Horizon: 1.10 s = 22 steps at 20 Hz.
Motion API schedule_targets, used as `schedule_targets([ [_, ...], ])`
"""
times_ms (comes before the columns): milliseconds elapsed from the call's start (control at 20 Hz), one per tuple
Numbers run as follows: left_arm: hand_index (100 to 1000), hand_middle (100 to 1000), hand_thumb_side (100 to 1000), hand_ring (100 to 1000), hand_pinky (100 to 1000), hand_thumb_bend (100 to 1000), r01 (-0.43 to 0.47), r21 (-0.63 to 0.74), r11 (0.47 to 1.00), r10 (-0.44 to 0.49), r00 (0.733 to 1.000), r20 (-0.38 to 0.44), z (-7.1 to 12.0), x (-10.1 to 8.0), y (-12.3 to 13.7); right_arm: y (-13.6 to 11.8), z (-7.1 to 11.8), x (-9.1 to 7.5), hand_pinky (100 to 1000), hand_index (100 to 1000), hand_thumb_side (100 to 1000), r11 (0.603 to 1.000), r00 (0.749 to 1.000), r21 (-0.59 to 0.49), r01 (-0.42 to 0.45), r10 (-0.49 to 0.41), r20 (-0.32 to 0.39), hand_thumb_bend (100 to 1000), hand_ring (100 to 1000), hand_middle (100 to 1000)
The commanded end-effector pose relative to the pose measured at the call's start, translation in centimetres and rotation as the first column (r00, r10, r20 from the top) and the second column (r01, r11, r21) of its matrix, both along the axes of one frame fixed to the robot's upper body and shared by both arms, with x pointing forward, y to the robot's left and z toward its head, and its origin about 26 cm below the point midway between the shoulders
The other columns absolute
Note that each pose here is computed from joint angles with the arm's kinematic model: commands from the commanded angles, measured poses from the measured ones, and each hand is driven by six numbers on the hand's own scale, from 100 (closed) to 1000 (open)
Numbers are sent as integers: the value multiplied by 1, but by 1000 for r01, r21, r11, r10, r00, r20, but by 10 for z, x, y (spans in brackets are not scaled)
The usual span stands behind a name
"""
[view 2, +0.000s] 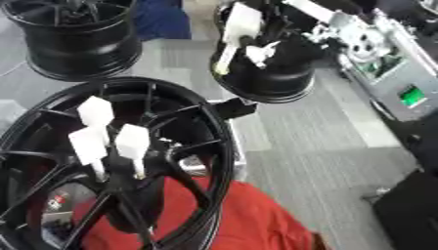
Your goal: Pull the pin out of the wheel hub.
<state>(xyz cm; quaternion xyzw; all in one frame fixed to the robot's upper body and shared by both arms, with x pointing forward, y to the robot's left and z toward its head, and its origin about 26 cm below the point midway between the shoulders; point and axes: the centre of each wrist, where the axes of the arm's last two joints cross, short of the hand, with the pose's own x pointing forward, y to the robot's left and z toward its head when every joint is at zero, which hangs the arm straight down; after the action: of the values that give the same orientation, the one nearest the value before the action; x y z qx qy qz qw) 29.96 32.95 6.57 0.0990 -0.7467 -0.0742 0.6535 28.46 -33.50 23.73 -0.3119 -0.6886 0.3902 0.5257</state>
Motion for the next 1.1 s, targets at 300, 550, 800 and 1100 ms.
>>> schedule_targets([
  [300,685,601,767,709,543,100,-45,33,998,44,999,27,9,-4,13,-44,-87,-51,792,894,212,869,867,-4,496,-494,60,100,772,775],
  [550,685,600,767,709,543,100,-57,30,998,56,998,27,9,-5,15,-47,-137,-82,842,948,365,606,607,91,790,-795,17,100,853,902],
  [800,685,600,766,709,543,100,-64,25,998,64,998,24,8,-6,16,-39,-163,-98,813,940,440,323,325,221,920,-945,27,100,823,891],
  [1100,685,601,771,709,543,100,-62,18,998,61,998,16,6,-6,15,-22,-171,-92,745,894,431,264,255,391,882,-964,77,100,751,802],
])
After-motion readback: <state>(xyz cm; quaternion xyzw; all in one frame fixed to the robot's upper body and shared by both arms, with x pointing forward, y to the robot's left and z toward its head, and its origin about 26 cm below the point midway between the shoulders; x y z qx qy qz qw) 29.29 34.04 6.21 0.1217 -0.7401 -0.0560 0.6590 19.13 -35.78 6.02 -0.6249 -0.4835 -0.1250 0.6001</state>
